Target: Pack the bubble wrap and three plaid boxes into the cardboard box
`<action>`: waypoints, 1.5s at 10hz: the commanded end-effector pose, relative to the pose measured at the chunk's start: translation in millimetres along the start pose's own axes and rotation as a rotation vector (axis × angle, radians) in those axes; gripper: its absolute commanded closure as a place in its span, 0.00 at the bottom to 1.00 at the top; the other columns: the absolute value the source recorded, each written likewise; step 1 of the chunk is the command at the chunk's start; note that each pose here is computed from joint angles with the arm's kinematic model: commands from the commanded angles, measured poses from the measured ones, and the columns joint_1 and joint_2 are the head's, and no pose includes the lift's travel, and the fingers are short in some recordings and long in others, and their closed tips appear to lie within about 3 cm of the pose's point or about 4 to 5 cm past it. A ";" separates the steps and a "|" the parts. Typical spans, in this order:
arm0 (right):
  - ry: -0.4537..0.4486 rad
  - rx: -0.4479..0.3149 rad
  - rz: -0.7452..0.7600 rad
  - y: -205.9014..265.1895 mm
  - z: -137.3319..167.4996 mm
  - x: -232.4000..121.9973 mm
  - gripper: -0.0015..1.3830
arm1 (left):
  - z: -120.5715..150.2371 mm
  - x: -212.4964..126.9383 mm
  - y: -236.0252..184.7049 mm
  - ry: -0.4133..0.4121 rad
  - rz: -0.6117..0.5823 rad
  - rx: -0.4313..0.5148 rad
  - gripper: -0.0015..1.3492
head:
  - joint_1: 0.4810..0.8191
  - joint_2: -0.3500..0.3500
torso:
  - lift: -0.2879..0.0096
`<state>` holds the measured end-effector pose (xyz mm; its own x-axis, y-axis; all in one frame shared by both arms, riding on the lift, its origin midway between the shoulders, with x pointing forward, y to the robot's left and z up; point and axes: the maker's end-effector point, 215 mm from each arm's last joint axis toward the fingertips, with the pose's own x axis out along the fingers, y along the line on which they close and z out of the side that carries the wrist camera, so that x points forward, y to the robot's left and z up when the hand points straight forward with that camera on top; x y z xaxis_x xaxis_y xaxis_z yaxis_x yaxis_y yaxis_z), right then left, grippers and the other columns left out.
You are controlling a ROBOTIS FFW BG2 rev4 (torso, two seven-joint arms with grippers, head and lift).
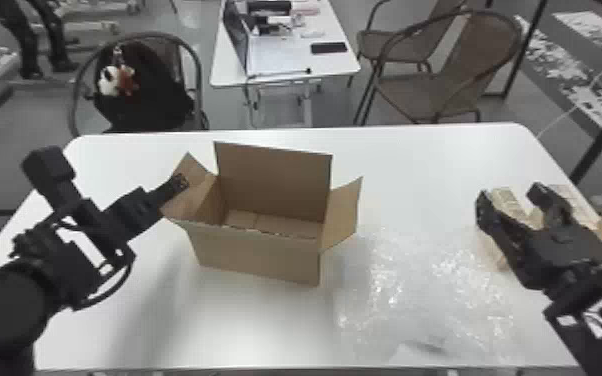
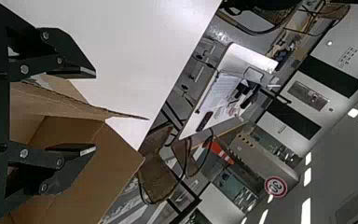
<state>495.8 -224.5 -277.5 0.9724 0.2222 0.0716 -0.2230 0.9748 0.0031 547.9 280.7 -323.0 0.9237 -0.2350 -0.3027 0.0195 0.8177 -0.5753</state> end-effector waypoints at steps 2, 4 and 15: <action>0.001 0.004 0.001 -0.2 -0.6 -0.1 0.36 | -2.7 -1.1 -2.6 0.005 0.000 -0.031 0.90 | 0.63 0.58 | 0.47; 0.000 0.008 0.005 0.2 -0.7 -0.1 0.36 | 0.2 -6.0 4.6 -0.016 0.033 -0.027 0.90 | 0.63 0.58 | 0.47; 0.172 0.150 0.058 23.0 -68.7 -0.3 0.36 | -5.6 -23.3 23.2 -0.084 0.081 -0.037 0.90 | 0.63 0.65 | 0.47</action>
<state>495.0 -204.0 -334.9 0.9576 0.2815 -0.0616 -0.2715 0.9530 0.1343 525.2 302.8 -332.5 0.9506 -0.1233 -0.2848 -0.0679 0.8128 -0.5786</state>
